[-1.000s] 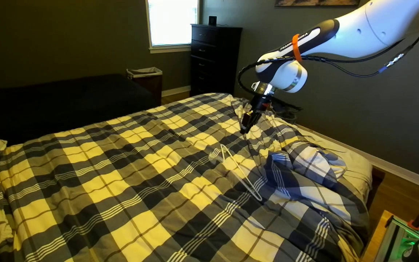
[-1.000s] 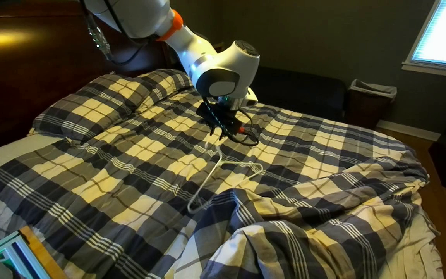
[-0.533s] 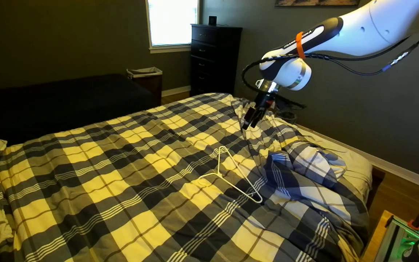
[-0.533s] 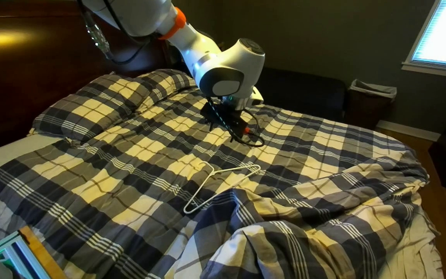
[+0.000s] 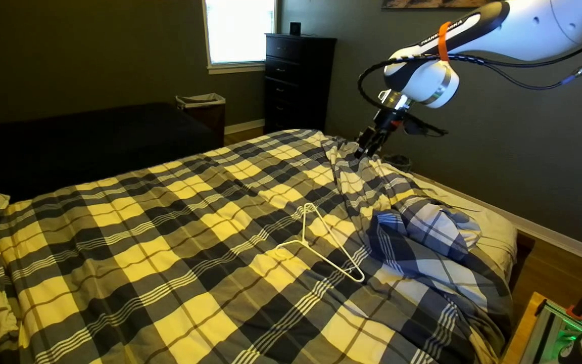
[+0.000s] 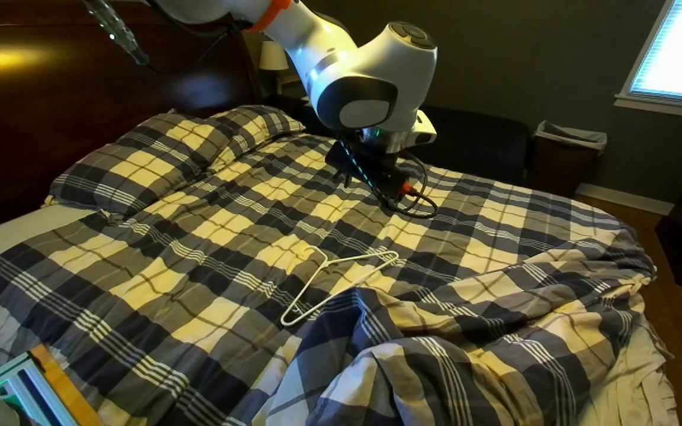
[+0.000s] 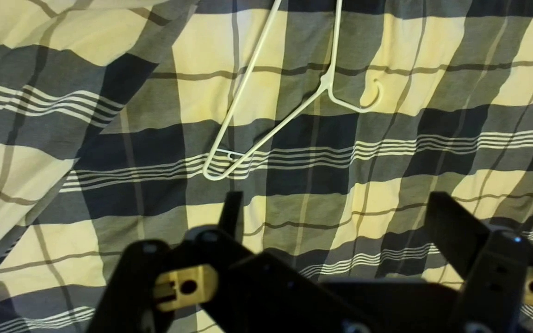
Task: Move the right end of the blanket to the left, then move the hanger to the left
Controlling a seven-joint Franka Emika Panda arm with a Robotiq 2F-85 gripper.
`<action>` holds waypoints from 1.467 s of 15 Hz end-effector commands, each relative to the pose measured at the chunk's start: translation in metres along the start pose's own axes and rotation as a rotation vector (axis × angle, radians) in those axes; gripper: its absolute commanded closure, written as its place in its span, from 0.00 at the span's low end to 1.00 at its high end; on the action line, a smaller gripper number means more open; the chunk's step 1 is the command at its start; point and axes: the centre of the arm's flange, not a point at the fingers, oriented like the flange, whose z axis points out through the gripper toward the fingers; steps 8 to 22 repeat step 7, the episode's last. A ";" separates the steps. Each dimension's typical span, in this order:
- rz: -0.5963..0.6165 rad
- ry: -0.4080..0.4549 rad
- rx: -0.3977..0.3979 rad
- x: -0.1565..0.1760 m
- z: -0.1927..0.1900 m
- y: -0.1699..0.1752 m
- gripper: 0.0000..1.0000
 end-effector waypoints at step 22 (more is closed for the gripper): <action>0.012 0.025 -0.011 -0.015 -0.025 -0.001 0.00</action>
